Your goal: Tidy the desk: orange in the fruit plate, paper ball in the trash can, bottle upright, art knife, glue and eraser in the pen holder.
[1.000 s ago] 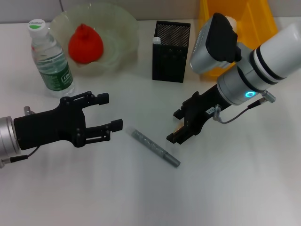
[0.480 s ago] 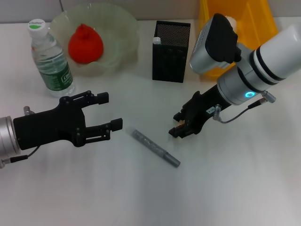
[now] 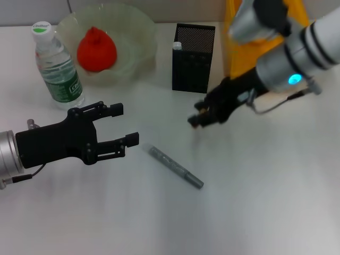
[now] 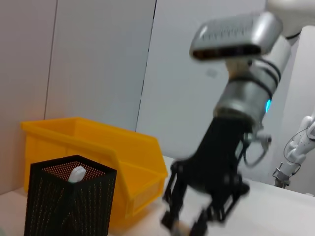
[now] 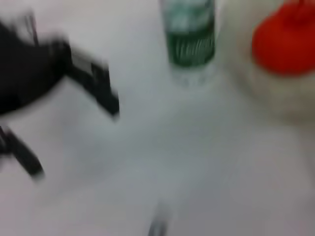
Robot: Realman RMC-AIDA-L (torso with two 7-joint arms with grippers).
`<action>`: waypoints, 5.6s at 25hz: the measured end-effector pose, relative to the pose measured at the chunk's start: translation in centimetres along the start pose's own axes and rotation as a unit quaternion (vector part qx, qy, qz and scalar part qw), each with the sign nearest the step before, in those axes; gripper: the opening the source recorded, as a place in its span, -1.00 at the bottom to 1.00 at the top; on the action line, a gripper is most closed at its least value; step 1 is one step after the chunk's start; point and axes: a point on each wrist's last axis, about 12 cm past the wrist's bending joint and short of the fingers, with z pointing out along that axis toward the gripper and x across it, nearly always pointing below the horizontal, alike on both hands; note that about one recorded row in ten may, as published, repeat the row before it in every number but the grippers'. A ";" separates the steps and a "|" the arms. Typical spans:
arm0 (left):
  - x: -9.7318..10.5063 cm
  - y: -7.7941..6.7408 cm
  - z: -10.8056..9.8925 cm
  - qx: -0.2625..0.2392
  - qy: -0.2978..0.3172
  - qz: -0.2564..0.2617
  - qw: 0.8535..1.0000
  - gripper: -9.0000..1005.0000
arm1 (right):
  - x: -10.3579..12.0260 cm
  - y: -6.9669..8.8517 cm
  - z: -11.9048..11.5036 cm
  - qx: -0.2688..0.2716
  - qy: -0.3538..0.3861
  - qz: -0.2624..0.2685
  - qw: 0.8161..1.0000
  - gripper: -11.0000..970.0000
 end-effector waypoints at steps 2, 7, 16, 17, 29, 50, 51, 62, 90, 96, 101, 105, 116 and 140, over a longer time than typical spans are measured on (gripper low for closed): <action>0.0 0.0 0.0 0.000 0.000 0.000 1.000 0.62 | -0.3 -0.2 -0.8 0.000 -0.018 0.006 1.000 -0.15; 0.0 -0.1 0.2 0.001 -0.001 0.000 1.000 0.62 | -1.0 -1.5 -5.0 0.007 -0.165 0.062 0.984 -0.16; 0.1 -0.3 0.5 0.004 -0.004 -0.002 1.000 0.62 | 0.7 -4.1 -5.6 0.082 -0.270 0.127 0.951 -0.16; 0.1 -0.3 0.5 0.004 -0.005 -0.002 1.000 0.62 | 0.8 -4.3 -5.2 0.083 -0.274 0.133 0.949 -0.16; 0.1 -0.3 0.6 0.005 -0.005 -0.002 1.000 0.62 | 0.3 -5.2 -2.0 0.089 -0.243 0.170 0.951 -0.12; 0.1 -0.4 0.2 0.008 -0.006 -0.003 1.000 0.62 | -0.6 -3.6 -3.2 0.024 -0.259 0.140 0.955 0.50; 0.1 -0.4 0.2 0.008 -0.006 -0.003 1.000 0.62 | -0.6 -3.6 -3.2 0.024 -0.259 0.140 0.955 0.50; -0.2 -0.4 -2.0 0.024 0.002 -0.001 1.000 0.62 | -1.7 0.6 -3.5 -0.128 -0.105 0.079 0.983 0.50; 0.7 -1.1 -3.2 0.028 0.026 -0.018 0.999 0.61 | -3.4 4.3 4.3 -0.061 0.138 -0.024 0.988 0.49; 0.8 -1.1 -3.2 0.028 0.025 -0.018 0.999 0.60 | -3.1 4.9 5.3 -0.053 0.152 -0.051 0.986 0.44; 0.8 -1.2 -3.2 0.027 0.023 -0.020 0.999 0.59 | -3.0 5.3 6.2 -0.040 0.166 -0.078 0.982 0.39; 0.9 -1.3 -3.1 0.028 0.022 -0.021 0.999 0.59 | -2.9 5.5 6.7 -0.035 0.173 -0.090 0.980 0.34; 0.8 -1.2 -2.9 0.027 0.020 -0.020 0.999 0.59 | -2.7 5.8 7.5 -0.032 0.174 -0.103 0.979 0.11; 0.8 -1.2 -3.0 0.022 0.014 -0.020 0.999 0.59 | -1.9 6.3 8.5 -0.031 0.181 -0.107 0.977 -0.26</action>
